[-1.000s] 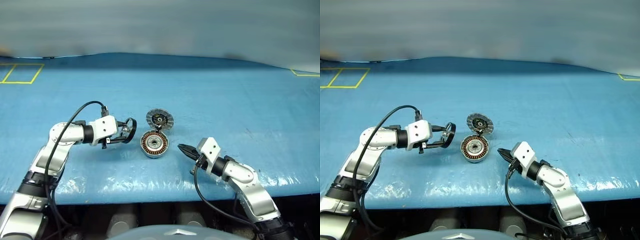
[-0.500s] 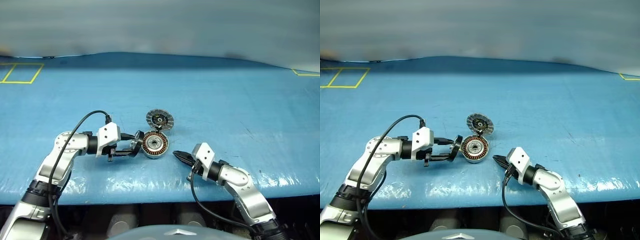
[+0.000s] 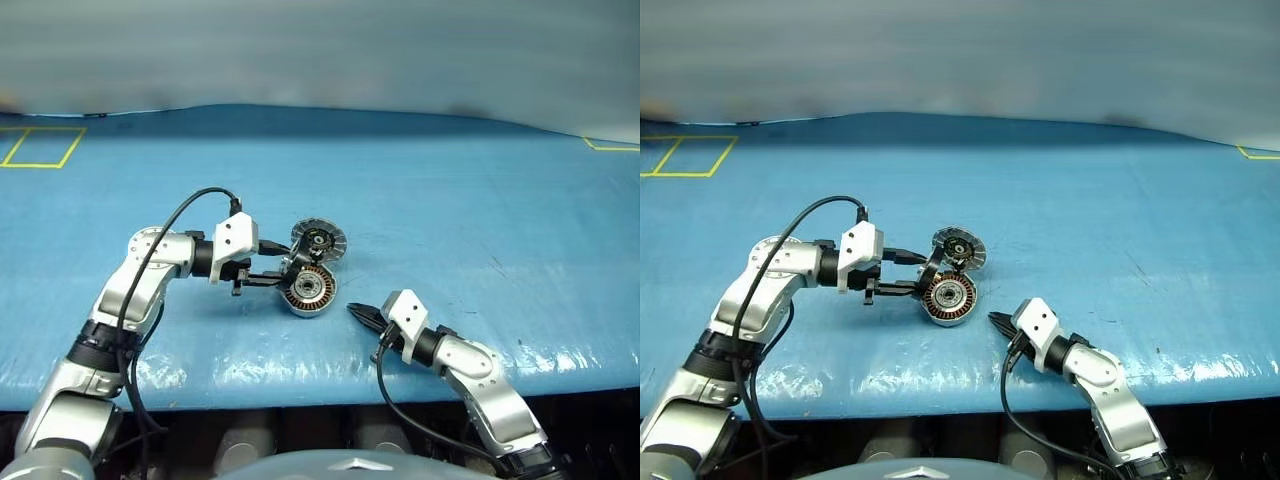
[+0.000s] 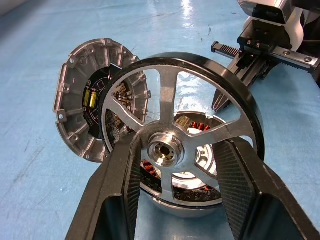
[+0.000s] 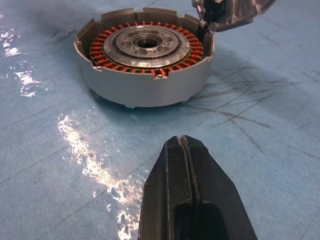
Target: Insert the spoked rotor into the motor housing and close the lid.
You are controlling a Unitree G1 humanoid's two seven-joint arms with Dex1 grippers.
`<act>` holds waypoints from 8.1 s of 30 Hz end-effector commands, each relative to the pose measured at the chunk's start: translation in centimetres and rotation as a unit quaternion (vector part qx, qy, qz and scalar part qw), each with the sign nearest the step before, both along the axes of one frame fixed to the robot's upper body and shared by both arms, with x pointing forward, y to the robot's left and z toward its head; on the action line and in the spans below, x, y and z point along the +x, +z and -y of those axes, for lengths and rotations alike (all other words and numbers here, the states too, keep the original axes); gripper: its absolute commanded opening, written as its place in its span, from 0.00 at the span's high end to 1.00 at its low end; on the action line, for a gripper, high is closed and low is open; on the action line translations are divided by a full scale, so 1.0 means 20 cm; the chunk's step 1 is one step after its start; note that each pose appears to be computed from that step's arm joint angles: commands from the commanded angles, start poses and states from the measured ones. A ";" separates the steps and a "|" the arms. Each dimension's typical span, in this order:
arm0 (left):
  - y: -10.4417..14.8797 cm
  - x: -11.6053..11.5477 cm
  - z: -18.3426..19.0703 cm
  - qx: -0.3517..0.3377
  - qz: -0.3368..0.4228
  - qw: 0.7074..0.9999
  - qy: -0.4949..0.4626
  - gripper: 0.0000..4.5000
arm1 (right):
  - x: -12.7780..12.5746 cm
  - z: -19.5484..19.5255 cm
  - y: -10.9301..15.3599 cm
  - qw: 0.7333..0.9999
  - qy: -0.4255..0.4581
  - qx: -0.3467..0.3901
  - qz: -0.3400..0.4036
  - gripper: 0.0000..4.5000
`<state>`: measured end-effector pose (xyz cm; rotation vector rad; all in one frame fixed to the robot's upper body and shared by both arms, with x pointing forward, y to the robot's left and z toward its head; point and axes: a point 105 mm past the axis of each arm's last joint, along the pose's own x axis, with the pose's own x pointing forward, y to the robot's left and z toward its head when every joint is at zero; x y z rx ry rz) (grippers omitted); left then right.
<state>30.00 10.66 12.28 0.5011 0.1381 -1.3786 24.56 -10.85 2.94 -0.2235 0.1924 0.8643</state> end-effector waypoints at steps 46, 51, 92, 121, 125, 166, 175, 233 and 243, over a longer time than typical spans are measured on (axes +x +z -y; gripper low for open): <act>-0.01 0.06 0.02 0.041 0.044 0.998 -0.011 0.31 | 0.04 0.00 -0.03 0.999 -0.014 0.008 0.031 1.00; 0.02 0.06 0.00 0.030 0.046 0.998 -0.001 0.31 | 0.04 0.00 -0.02 0.999 -0.014 0.007 0.033 1.00; -0.32 -0.18 -0.15 -0.100 0.012 0.978 0.180 0.31 | 0.55 -0.14 0.39 0.994 -0.012 0.054 0.092 1.00; -0.32 -0.27 -0.27 -0.113 -0.038 0.972 0.201 0.31 | 0.13 -0.39 0.15 0.970 0.218 -0.081 0.077 1.00; -0.31 -0.27 -0.22 -0.129 -0.037 0.973 0.186 0.31 | 0.19 -0.35 0.36 0.984 0.133 0.056 0.104 1.00; -0.36 -0.28 -0.17 -0.123 -0.048 0.974 0.182 0.30 | 0.15 -0.37 0.18 0.990 0.130 0.002 0.050 0.23; -0.36 -0.28 -0.17 -0.121 -0.049 0.974 0.185 0.30 | 0.13 -0.38 0.14 0.989 0.141 -0.007 0.040 0.23; -0.39 -0.29 -0.17 -0.114 -0.052 0.973 0.192 0.30 | 0.17 -0.39 0.14 0.992 0.119 0.025 0.038 0.13; -0.39 -0.29 -0.17 -0.115 -0.049 0.973 0.196 0.30 | 0.16 -0.40 0.13 0.991 0.128 0.014 0.042 0.01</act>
